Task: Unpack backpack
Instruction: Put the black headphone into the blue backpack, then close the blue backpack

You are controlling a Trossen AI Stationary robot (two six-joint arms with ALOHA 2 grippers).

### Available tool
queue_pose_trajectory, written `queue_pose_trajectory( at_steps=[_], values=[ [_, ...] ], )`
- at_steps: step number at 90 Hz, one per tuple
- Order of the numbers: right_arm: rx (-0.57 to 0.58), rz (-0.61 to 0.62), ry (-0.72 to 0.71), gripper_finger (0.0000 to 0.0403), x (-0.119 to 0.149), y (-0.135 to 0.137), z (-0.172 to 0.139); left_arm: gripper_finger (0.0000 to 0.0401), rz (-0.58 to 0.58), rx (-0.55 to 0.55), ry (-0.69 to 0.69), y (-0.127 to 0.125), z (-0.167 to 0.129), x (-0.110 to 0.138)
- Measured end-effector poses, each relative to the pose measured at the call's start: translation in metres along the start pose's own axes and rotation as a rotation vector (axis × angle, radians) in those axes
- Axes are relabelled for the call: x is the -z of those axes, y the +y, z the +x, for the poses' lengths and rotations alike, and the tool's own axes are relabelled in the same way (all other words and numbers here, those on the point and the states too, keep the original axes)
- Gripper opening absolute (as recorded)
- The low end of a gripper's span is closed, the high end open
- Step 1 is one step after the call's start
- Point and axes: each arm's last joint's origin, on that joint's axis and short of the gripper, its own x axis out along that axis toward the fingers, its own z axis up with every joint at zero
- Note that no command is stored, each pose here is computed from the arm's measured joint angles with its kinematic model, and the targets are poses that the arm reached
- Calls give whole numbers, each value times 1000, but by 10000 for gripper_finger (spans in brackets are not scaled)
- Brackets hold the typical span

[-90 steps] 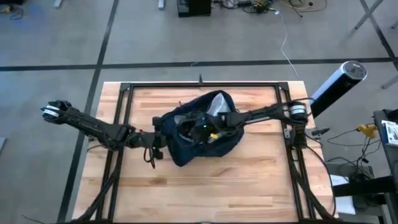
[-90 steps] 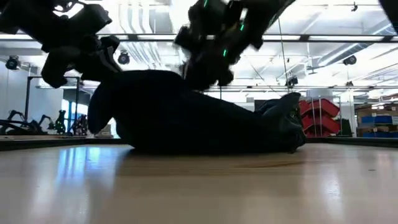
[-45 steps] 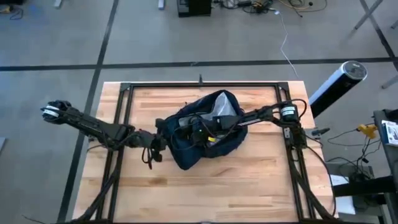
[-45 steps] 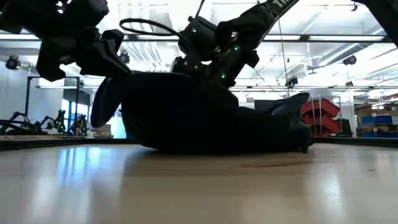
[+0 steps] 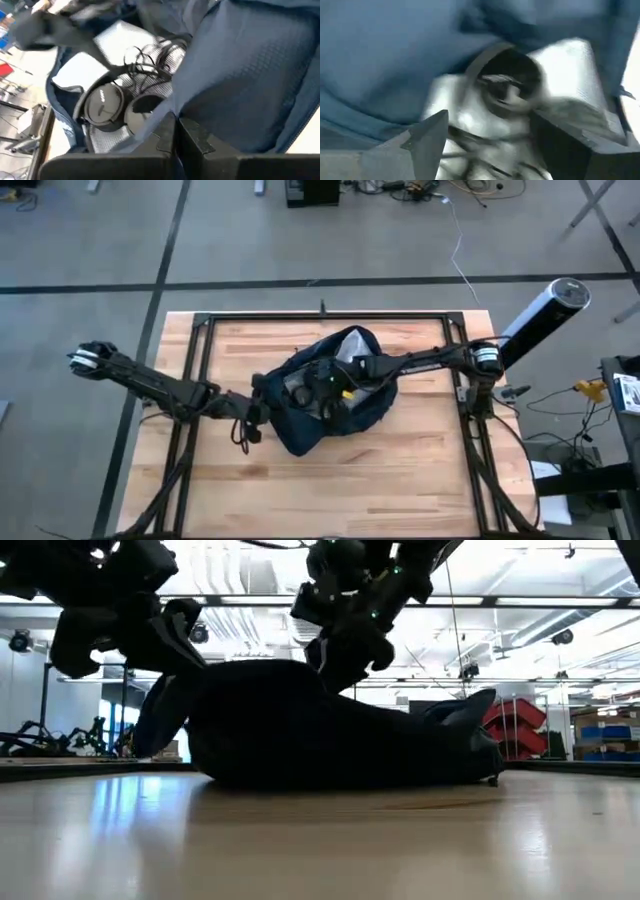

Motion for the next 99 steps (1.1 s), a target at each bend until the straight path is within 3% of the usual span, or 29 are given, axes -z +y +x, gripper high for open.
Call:
queue_pose_trajectory(
  at_steps=[10,21,35,45,61,78,99],
  values=[
    [12,64,-38,272,6,-19,1,0,2,3,11,-2,3,1],
    [-88,182,-76,268,23,-33,22,0,15,-9,-2,-1,4,-1],
    [-288,275,-73,259,39,-25,53,0,77,-61,-41,4,-2,-5],
    [-329,236,-73,254,34,-11,57,0,129,-87,-83,11,-11,-12],
    [-283,167,-59,247,19,-4,22,0,111,-8,-157,16,-17,-15],
    [-147,166,7,235,9,-2,-44,0,24,68,-21,8,-8,2],
    [-119,274,53,223,32,11,-59,0,-46,127,96,3,-6,12]
  ],
)
